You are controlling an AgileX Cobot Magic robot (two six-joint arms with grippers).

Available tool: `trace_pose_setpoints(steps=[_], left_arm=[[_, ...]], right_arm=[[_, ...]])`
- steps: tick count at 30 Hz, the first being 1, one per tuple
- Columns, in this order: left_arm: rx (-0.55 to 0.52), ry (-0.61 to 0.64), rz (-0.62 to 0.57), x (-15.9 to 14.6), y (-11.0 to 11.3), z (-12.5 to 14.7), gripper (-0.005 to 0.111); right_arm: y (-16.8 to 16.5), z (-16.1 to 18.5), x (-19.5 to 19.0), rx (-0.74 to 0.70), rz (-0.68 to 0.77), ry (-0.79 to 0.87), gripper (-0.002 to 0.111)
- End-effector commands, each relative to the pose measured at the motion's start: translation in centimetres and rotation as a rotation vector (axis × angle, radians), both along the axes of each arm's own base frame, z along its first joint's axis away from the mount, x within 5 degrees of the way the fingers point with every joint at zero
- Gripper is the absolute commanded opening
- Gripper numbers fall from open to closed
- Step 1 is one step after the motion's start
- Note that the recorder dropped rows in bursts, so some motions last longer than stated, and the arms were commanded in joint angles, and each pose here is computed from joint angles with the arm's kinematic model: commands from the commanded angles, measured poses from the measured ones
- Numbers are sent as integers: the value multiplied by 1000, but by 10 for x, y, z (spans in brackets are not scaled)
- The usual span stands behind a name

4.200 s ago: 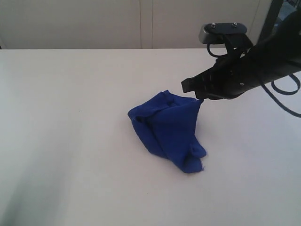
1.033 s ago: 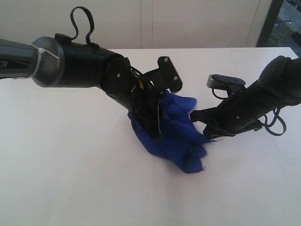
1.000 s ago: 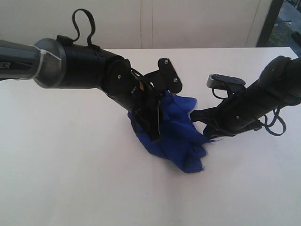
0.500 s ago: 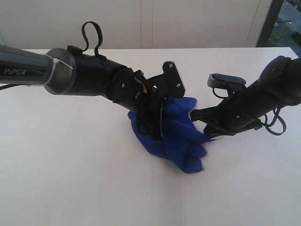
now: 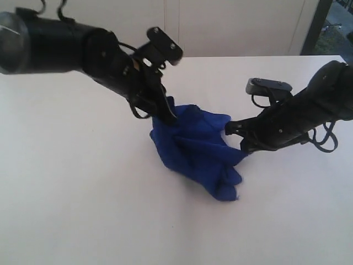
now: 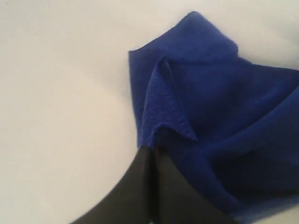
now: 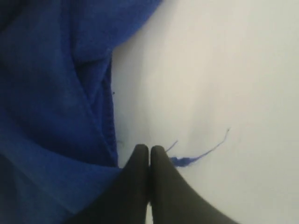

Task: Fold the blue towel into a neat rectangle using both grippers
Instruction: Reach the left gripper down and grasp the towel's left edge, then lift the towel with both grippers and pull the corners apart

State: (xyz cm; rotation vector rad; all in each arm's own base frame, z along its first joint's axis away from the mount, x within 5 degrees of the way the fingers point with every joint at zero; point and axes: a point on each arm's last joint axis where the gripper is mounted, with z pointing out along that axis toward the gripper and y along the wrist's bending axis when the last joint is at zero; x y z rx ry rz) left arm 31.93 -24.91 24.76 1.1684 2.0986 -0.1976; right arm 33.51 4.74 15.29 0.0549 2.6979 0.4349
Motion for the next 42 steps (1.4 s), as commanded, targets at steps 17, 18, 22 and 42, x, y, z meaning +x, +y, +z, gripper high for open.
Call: trace_pose_setpoints(steps=[17,18,22,42], left_arm=[[-117,-48,153,-117,129,172,0],[-131,-56,158,-126,133,178,0],[-184,-112,164,-161,152,199,0],[-141,-89,390,-256,223,179,0]], right_arm=[[-15,161,-96,-202,175,-561,0],[-16,169,-105,-214,175,-585,0],[-23,196,-141,-280,149,-648,0],[-37,225,-247,-325,45,-844,0]])
